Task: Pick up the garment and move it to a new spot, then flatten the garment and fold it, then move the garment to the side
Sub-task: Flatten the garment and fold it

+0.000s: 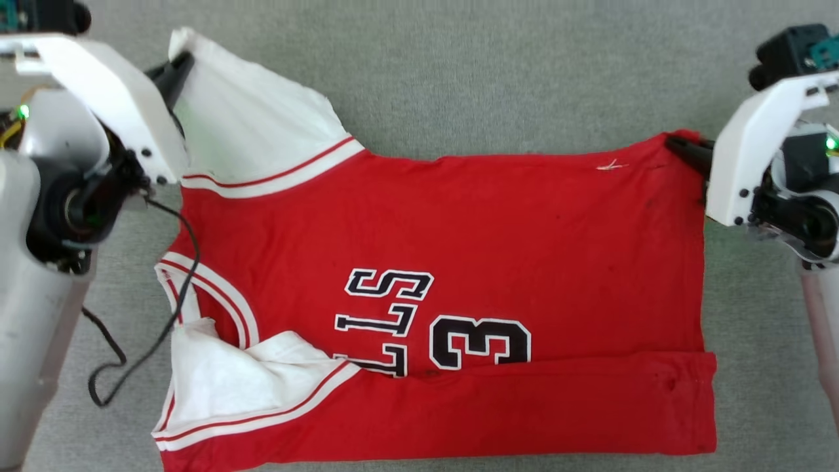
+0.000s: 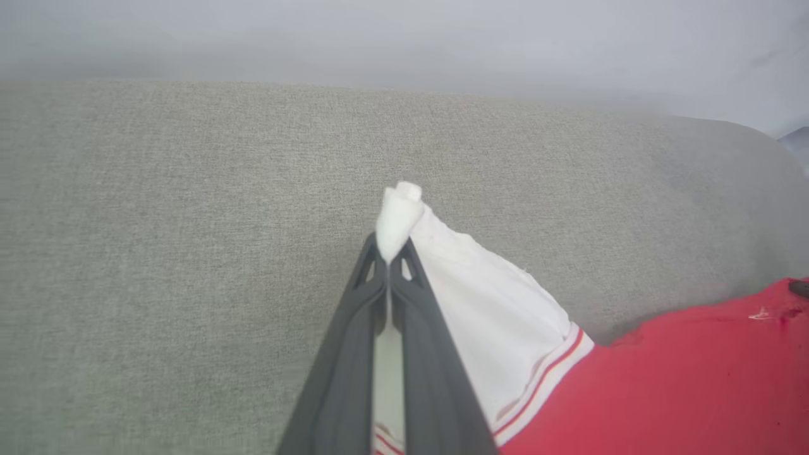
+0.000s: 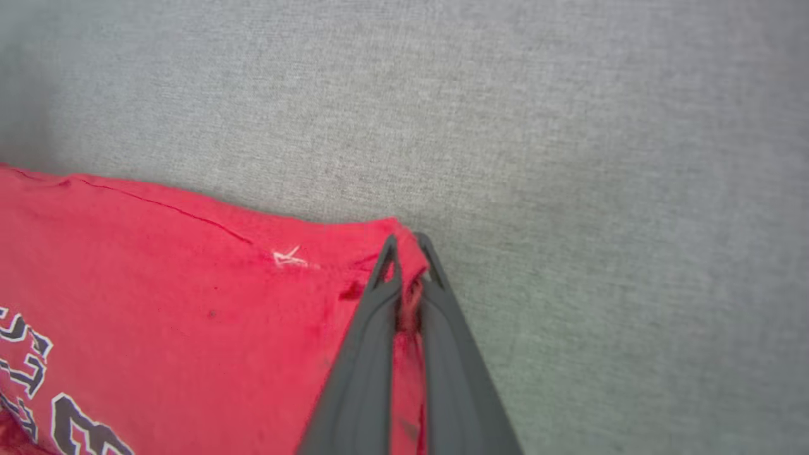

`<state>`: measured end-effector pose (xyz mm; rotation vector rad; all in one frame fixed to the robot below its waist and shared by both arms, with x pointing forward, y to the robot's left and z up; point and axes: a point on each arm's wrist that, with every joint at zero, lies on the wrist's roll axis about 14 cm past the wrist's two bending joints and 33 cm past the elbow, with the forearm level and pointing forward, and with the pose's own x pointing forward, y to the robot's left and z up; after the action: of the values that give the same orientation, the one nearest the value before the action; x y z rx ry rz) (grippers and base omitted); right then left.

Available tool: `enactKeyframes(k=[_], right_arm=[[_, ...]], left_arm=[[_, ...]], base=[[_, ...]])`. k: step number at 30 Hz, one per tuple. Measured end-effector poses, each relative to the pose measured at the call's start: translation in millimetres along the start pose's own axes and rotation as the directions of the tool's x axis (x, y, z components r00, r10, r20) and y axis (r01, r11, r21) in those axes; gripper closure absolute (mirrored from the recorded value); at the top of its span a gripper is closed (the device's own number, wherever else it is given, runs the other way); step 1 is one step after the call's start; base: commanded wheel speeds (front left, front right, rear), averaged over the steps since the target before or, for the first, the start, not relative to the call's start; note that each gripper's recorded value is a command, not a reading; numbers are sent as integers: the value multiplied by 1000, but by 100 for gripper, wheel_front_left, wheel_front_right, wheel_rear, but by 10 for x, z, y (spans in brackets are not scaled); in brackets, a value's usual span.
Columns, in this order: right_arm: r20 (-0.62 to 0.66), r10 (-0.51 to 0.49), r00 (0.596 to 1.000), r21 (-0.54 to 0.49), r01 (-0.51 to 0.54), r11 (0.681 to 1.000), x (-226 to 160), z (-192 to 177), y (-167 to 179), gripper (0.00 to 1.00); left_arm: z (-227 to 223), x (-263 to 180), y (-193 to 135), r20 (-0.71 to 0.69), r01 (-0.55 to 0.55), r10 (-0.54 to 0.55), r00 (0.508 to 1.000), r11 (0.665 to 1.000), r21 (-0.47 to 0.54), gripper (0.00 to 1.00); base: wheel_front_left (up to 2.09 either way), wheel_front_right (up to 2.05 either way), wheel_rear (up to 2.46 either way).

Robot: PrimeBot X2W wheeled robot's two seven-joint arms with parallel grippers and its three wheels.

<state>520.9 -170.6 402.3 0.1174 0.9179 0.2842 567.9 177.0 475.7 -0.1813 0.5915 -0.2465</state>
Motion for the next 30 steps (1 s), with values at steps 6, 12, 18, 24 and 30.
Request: enactKeyframes(k=[6, 12, 18, 24, 30], right_arm=[[99, 4, 995, 9, -5, 1000, -399, -10, 49, 100], [88, 10, 996, 65, -16, 998, -684, -466, 93, 100], [86, 26, 996, 132, -37, 991, -839, -910, 189, 100], [62, 18, 998, 198, -30, 980, -849, -1343, 207, 54], [87, 6, 996, 221, -25, 975, -858, -1552, 232, 0]], left_arm=[[-9, -436, 48, 91, -15, 21, 996, 997, -71, 100], [-443, -919, 130, 66, -54, 64, 996, 988, -145, 100], [-1078, -1304, 253, -5, -120, 124, 992, 951, -284, 100], [-1853, -1442, 241, -168, -186, 124, 978, 886, -425, 52], [-1956, -1394, 250, -116, -202, 167, 979, 861, -467, 0]], base=[[0, 0, 0], [0, 0, 0], [0, 0, 0], [0, 0, 0], [0, 0, 0]])
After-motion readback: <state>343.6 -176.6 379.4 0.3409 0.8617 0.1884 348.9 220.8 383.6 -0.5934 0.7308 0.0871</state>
